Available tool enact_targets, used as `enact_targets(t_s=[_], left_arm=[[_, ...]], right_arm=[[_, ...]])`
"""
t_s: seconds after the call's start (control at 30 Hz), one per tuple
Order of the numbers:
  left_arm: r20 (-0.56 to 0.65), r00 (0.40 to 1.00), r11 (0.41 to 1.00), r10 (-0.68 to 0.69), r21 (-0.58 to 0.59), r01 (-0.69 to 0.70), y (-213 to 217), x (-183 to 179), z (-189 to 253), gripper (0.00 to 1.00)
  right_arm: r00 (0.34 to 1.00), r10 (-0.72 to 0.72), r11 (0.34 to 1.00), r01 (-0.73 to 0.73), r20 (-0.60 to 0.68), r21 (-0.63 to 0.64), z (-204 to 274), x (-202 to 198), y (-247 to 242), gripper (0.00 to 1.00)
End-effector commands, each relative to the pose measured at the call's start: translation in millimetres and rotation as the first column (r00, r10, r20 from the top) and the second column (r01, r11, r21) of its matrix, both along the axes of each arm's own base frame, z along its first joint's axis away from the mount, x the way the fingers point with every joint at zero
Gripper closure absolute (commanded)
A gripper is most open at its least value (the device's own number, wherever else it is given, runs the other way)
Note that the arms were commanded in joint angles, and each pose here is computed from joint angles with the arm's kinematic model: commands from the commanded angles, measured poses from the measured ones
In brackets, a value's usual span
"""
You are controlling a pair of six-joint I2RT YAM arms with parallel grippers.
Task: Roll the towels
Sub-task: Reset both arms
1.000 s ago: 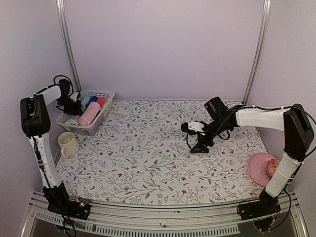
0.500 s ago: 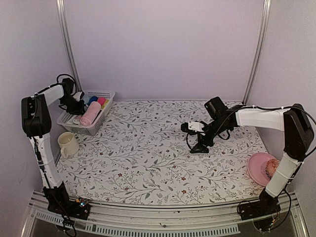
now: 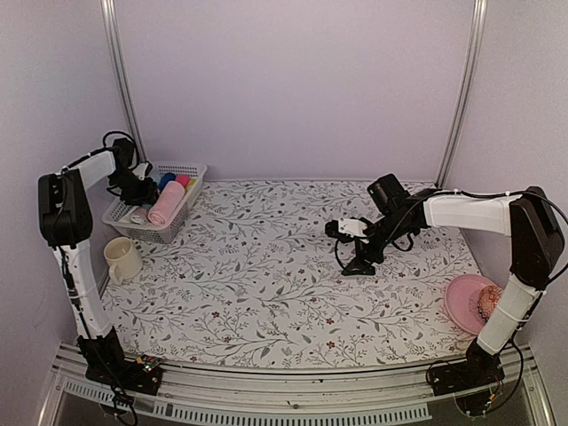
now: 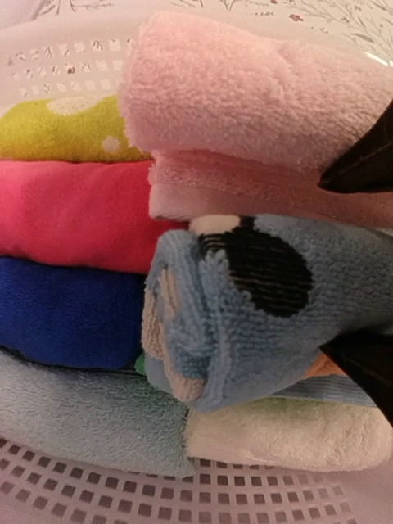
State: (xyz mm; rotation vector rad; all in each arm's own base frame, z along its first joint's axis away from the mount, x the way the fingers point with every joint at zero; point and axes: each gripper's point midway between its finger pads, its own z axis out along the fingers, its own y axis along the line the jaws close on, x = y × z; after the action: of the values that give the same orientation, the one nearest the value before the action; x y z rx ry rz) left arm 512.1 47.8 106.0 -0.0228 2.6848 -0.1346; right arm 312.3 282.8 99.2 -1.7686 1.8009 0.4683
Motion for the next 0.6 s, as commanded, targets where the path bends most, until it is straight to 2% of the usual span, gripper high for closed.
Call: enact_targets(t_s=[0.0, 0.13, 0.43, 0.57], left_arm=[[0.083, 0.996, 0.999, 0.027, 0.035, -0.030, -1, 4, 43, 0.34], [0.145, 0.988, 0.997, 0.050, 0.048, -0.057, 2, 8, 69, 0.04], [0.290, 0.952, 0.990, 0.102, 0.064, -0.126, -8, -10, 129, 0.03], [0.334, 0.936, 0.988, 0.108, 0.068, -0.138, -31, -29, 139, 0.03]], right_arm=[[1.000, -0.009, 1.000, 0.008, 0.020, 0.007, 9, 6, 4, 0.01], [0.999, -0.027, 1.000, 0.027, 0.028, -0.010, 8, 9, 1, 0.01], [0.980, -0.168, 0.986, 0.167, 0.104, 0.021, 48, 41, -8, 0.01], [0.954, -0.268, 0.962, 0.257, 0.131, 0.092, 83, 61, -29, 0.01]])
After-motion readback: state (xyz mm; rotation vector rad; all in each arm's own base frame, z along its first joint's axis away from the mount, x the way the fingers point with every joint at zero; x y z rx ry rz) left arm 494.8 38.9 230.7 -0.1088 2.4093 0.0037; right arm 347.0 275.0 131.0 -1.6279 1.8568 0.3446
